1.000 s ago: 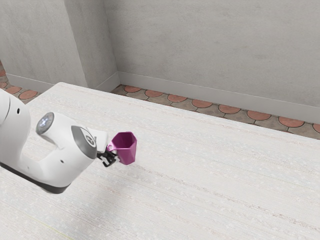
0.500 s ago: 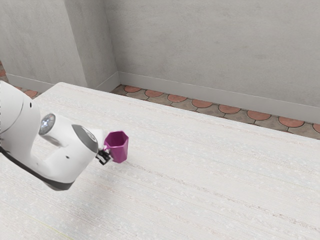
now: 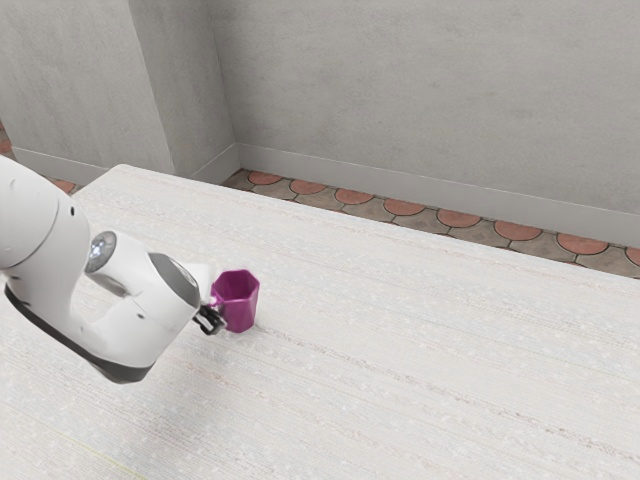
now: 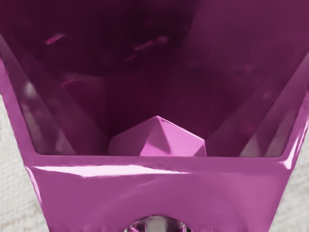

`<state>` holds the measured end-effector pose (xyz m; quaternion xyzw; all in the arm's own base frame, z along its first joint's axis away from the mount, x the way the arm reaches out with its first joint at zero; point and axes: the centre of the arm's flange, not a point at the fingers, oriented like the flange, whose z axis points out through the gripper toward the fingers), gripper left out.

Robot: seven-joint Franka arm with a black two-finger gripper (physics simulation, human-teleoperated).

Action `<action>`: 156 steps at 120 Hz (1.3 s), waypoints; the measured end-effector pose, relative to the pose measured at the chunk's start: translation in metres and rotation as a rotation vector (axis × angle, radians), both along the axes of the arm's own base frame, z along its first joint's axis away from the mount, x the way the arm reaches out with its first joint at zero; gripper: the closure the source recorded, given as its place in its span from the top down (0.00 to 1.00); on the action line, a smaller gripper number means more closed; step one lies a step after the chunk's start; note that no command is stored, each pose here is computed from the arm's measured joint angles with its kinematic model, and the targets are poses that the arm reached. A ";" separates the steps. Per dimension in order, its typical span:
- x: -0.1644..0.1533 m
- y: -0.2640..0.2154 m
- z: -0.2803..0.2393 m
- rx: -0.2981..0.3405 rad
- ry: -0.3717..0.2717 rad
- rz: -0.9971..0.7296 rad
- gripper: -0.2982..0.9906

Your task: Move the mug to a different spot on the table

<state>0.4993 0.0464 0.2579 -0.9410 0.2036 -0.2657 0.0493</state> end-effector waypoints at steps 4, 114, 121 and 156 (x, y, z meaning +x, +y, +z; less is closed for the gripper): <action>0.000 0.000 -0.001 -0.003 0.002 -0.002 0.37; 0.007 -0.095 0.058 -0.088 0.114 -0.257 0.76; 0.037 -0.096 0.097 -0.056 0.144 -0.319 0.76; 0.091 -0.084 0.260 0.012 0.320 -0.227 0.77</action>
